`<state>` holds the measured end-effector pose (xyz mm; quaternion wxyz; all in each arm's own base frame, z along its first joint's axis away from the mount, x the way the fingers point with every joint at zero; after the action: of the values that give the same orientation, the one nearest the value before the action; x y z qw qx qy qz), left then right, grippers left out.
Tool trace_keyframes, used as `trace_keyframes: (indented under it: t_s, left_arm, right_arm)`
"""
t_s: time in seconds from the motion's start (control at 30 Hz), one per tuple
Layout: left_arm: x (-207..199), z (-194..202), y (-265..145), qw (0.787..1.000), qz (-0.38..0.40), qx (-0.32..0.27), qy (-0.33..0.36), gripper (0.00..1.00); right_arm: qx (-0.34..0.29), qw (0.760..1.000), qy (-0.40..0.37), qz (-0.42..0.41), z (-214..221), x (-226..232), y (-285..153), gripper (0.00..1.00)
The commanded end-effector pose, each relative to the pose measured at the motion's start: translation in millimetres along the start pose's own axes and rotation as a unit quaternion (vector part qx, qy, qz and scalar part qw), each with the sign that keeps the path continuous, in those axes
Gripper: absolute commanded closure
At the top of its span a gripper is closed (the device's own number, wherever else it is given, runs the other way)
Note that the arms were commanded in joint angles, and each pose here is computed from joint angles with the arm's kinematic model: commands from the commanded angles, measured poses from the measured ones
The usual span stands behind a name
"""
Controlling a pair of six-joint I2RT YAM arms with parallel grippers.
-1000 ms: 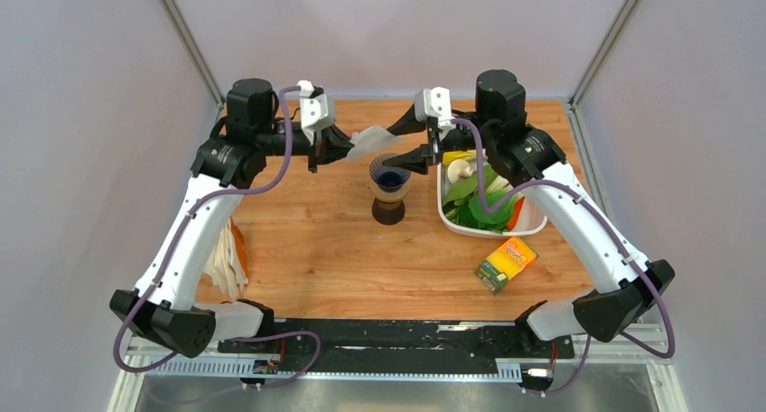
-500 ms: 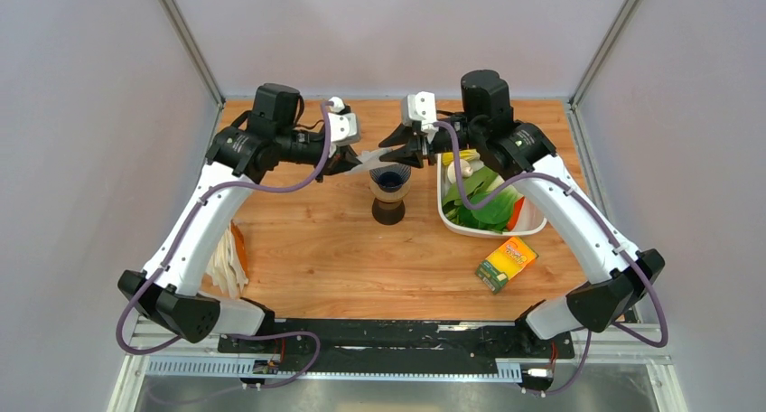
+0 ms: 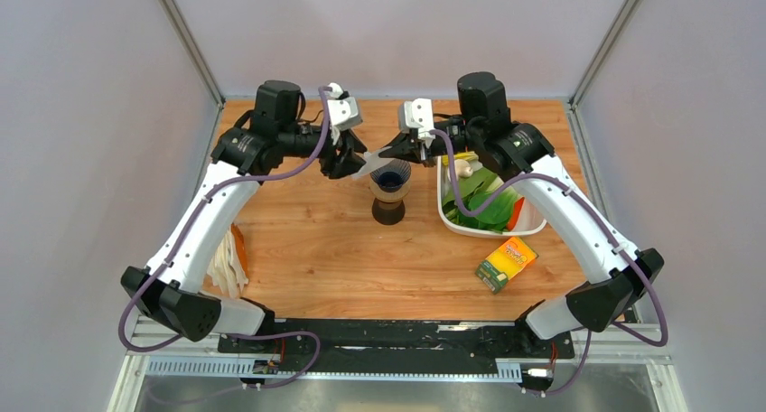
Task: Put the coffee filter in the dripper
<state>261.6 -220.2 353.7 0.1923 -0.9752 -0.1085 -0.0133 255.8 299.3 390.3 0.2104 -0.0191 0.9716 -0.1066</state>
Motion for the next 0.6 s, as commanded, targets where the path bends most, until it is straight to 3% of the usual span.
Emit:
trace_keyframes:
  t_s: [0.0, 0.33, 0.57]
  left_arm:
    - [6.6, -14.7, -2.2, 0.996, -0.022, -0.053, -0.073, 0.44]
    - [20.8, -23.0, -2.7, 0.968, -0.020, -0.137, -0.209, 0.36]
    - [36.2, -22.0, -12.6, 0.927, -0.009, -0.192, -0.321, 0.33]
  right_arm:
    - [-0.017, 0.999, -0.045, 0.018, -17.9, -8.8, -3.4, 1.00]
    - [-0.043, 0.995, -0.068, 0.054, -30.2, -13.6, -10.4, 1.00]
    - [-0.048, 0.994, -0.064, 0.073, -31.5, -14.6, -15.8, 1.00]
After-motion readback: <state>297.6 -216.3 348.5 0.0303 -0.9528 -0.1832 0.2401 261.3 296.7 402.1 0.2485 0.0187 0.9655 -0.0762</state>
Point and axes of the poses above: each gripper's point midway between its finger pads, its own y axis out along the fingers, its own x axis along the line the jaws close on, z = x × y, the point moved 3 cm from there along -y, back along the fingers, and after that the axes turned 1 degree about -y, right-handed, at the moved point
